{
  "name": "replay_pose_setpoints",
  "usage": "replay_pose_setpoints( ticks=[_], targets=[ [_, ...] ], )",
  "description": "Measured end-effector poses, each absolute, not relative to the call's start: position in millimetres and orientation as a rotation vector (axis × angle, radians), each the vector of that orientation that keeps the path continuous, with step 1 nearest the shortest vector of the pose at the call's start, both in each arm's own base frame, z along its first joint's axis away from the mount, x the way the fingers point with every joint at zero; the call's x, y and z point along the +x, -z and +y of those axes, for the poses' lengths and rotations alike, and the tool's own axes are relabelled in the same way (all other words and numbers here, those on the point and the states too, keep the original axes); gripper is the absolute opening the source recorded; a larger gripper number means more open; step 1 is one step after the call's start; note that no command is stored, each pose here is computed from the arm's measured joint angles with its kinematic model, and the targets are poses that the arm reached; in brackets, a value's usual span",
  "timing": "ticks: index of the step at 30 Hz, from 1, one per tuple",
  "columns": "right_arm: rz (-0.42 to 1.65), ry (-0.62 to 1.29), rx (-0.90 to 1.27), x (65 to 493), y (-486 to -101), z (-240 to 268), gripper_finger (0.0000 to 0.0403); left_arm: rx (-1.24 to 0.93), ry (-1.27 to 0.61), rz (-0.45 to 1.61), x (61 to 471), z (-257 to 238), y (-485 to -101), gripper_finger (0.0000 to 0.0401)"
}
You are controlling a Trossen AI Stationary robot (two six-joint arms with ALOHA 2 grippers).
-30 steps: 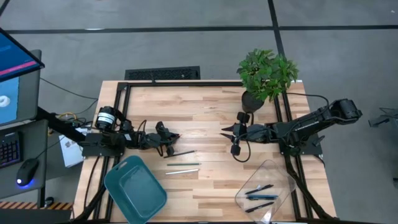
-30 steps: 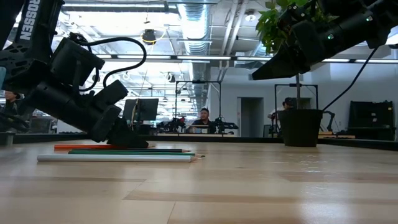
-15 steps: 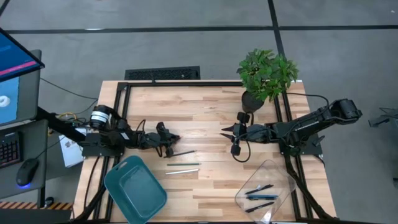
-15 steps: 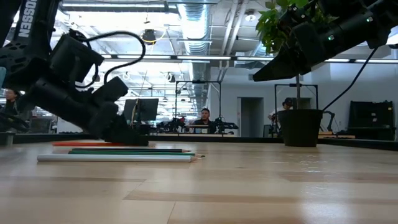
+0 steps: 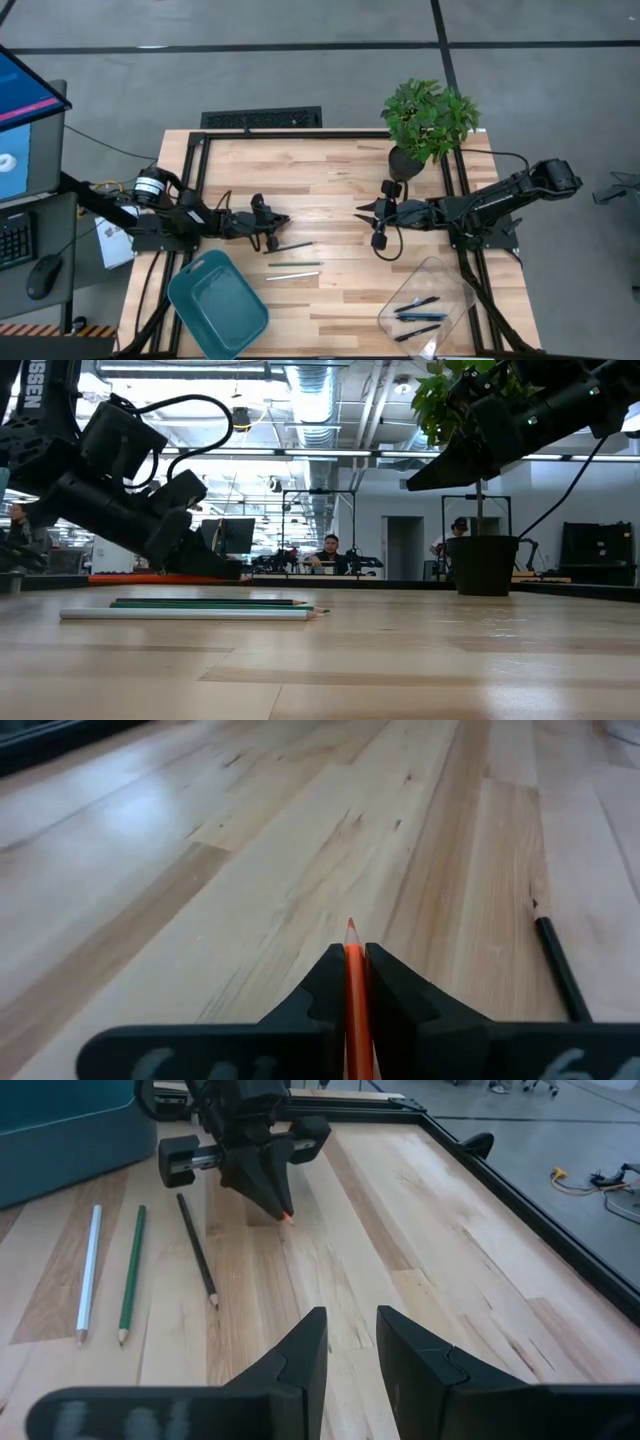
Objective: Sort pens & pencils
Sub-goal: Put the orange pencil in the blue bin
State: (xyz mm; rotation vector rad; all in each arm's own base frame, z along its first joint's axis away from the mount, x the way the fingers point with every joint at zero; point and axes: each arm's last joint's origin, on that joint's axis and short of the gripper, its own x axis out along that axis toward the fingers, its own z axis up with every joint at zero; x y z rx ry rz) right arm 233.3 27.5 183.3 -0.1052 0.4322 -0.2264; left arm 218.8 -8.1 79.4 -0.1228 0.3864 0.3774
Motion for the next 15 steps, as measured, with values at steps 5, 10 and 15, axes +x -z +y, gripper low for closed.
replay_pose_setpoints(
  ticks=[5, 10, 15],
  targets=[
    [0.432, 0.226, -0.105, 233.3, -183.3, 27.5, 0.0113, -0.124, -0.379, 0.378, 218.9, -8.0, -81.2, 0.0011],
    [0.432, 0.226, -0.105, 233.3, -183.3, 27.5, 0.0113, -0.133, -0.381, 0.37, 219.1, -7.9, -82.0, 0.0011],
    [0.432, 0.226, -0.105, 233.3, -183.3, 27.5, 0.0113, -0.137, -0.382, 0.368, 219.1, -7.9, -82.1, 0.0011]
  ],
)
